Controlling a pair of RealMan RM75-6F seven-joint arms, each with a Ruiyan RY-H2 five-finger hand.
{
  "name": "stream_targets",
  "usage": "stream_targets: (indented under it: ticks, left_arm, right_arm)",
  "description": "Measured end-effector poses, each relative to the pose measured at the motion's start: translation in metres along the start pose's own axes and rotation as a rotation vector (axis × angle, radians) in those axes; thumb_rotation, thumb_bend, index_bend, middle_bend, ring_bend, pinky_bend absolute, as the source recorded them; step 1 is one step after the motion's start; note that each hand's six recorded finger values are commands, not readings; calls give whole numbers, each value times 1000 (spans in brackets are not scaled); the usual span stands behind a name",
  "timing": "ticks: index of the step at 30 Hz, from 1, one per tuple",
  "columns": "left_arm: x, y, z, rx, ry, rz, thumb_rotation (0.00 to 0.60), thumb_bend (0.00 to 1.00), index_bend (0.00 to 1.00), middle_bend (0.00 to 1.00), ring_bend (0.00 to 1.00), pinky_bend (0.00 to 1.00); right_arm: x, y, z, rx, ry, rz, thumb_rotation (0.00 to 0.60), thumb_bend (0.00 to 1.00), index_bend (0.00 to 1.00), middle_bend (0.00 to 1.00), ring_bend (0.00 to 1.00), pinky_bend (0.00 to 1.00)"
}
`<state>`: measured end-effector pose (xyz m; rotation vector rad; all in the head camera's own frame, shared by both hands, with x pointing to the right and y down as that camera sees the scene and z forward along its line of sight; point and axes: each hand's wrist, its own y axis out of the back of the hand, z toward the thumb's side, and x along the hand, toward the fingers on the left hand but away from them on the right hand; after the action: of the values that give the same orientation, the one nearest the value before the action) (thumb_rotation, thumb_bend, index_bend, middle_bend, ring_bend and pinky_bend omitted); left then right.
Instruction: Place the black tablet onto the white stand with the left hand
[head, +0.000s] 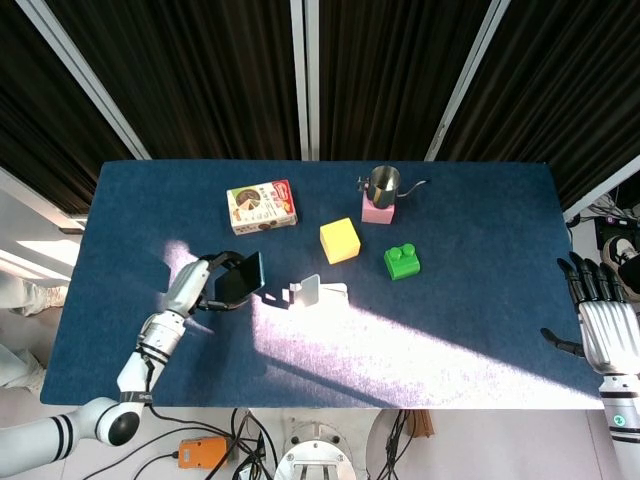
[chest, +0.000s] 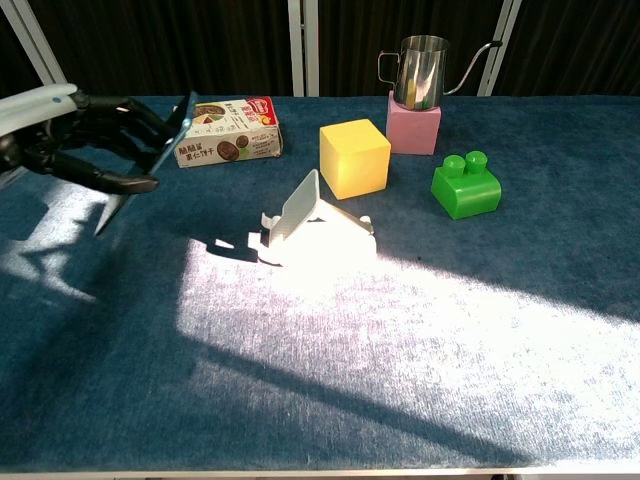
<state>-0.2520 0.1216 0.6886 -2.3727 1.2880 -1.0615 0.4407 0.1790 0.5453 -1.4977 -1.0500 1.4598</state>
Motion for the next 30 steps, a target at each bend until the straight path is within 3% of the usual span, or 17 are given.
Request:
stream_targets:
  ticks: [11, 19, 30]
  left_arm:
    - [29, -44, 35, -219, -129, 47, 600, 126, 501, 473, 342, 241]
    - [36, -67, 41, -273, -197, 79, 600, 122, 501, 471, 333, 241]
    - [43, -100, 48, -273, -265, 85, 600, 114, 499, 470, 326, 241]
  right_arm:
    - [5, -2, -7, -5, -23, 9, 600, 240, 0, 0, 0, 0]
    - [7, -4, -8, -4, -30, 17, 600, 240, 0, 0, 0, 0]
    - [10, -5, -11, -2, -46, 22, 600, 240, 0, 0, 0, 0]
